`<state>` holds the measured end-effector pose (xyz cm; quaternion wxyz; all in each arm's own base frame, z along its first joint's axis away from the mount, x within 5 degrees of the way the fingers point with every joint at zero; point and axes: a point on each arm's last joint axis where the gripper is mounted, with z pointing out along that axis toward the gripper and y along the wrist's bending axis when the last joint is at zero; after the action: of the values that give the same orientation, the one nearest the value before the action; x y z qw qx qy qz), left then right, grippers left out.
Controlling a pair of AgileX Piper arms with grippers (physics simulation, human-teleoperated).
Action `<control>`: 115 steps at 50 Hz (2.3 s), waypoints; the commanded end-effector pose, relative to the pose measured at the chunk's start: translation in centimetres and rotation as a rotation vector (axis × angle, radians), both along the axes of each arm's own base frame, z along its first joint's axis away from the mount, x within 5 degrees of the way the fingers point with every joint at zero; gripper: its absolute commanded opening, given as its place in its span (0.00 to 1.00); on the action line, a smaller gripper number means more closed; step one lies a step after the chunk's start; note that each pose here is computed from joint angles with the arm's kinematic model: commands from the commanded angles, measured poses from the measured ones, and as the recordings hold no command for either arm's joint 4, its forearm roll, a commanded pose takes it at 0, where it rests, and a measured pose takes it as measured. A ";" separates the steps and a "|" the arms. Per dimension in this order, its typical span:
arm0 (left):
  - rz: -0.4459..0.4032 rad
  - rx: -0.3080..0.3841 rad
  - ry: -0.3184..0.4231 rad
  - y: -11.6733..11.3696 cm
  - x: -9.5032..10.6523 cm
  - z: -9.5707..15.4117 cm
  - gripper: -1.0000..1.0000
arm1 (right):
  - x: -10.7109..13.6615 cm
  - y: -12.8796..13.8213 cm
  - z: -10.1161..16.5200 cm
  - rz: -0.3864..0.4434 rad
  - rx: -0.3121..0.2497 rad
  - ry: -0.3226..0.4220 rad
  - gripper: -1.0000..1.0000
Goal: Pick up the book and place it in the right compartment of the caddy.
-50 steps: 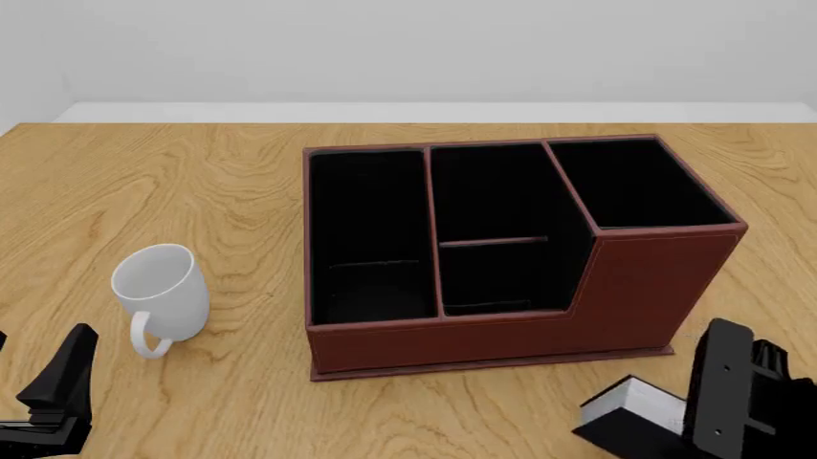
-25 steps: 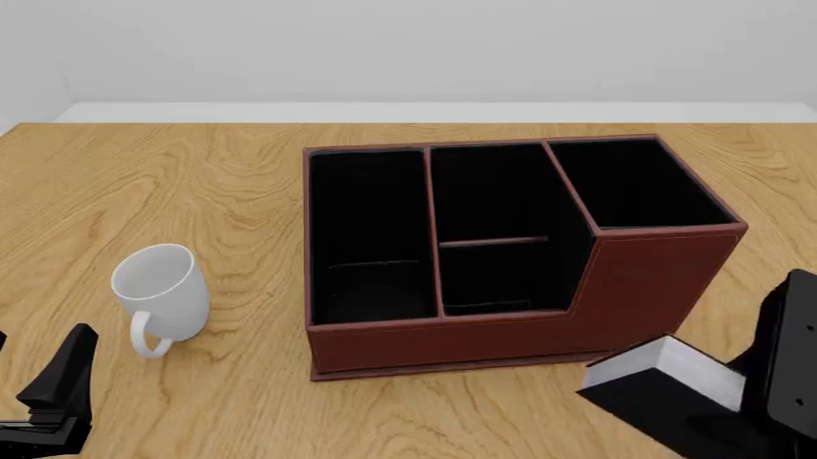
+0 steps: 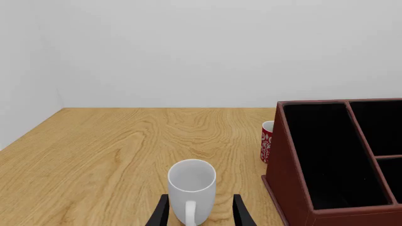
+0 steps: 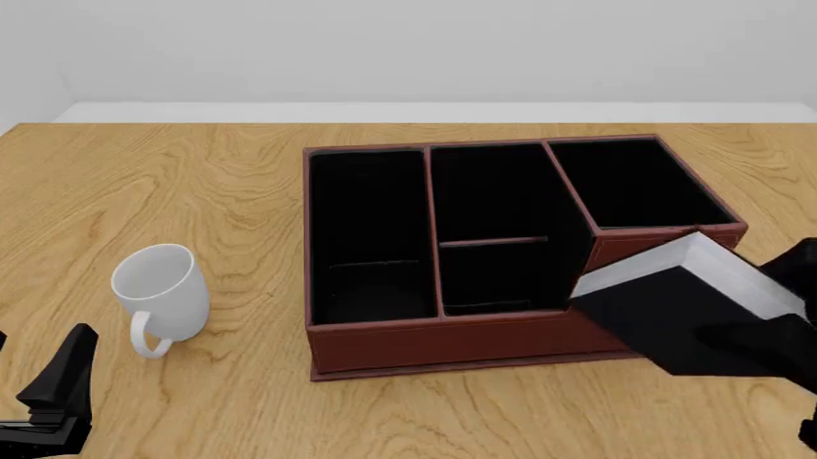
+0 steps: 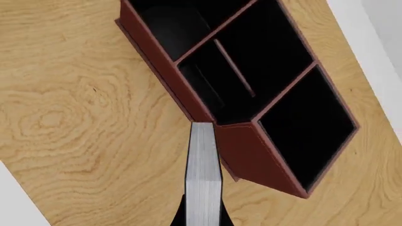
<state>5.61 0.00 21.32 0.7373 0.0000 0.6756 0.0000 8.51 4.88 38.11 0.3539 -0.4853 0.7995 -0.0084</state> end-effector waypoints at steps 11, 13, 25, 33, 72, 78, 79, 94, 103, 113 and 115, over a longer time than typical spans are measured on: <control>0.000 0.000 0.000 0.0 0.0 0.0 1.00 | 0.1 -0.4 4.4 0.002 0.031 -0.136 0.00; 0.000 0.000 0.000 0.0 0.0 0.0 1.00 | 0.1 -0.5 4.7 0.000 0.020 -0.152 0.00; 0.000 0.000 0.000 0.0 0.0 0.0 1.00 | 0.4 -0.9 6.9 0.009 -0.014 -0.236 0.00; 0.000 0.000 0.000 0.0 0.0 0.0 1.00 | 1.0 -1.0 8.0 -0.009 -0.031 -0.266 0.00; 0.000 0.000 0.000 0.0 0.0 0.0 1.00 | 7.8 0.3 11.4 -0.062 -0.067 -0.267 0.00; 0.000 0.000 0.000 0.0 0.0 0.0 1.00 | 8.9 0.5 11.5 -0.072 -0.064 -0.256 0.00; 0.000 0.000 0.000 0.0 0.0 0.0 1.00 | 9.1 0.5 11.6 -0.075 -0.066 -0.257 0.00; 0.000 0.000 0.000 0.0 0.0 0.0 1.00 | 11.2 0.6 11.2 -0.122 -0.054 -0.232 0.00; 0.000 0.000 0.000 0.0 0.0 0.0 1.00 | 12.0 0.2 10.4 -0.160 -0.050 -0.219 0.00; 0.000 0.000 0.000 0.0 0.0 0.0 1.00 | 12.9 -0.3 8.6 -0.186 -0.060 -0.200 0.00; 0.000 0.000 0.000 0.0 0.0 0.0 1.00 | 13.1 -0.3 8.1 -0.192 -0.059 -0.191 0.00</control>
<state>5.61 0.00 21.32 0.7373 0.0000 0.6756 0.0000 20.87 5.00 47.32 0.4121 -0.4349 0.7929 -0.1112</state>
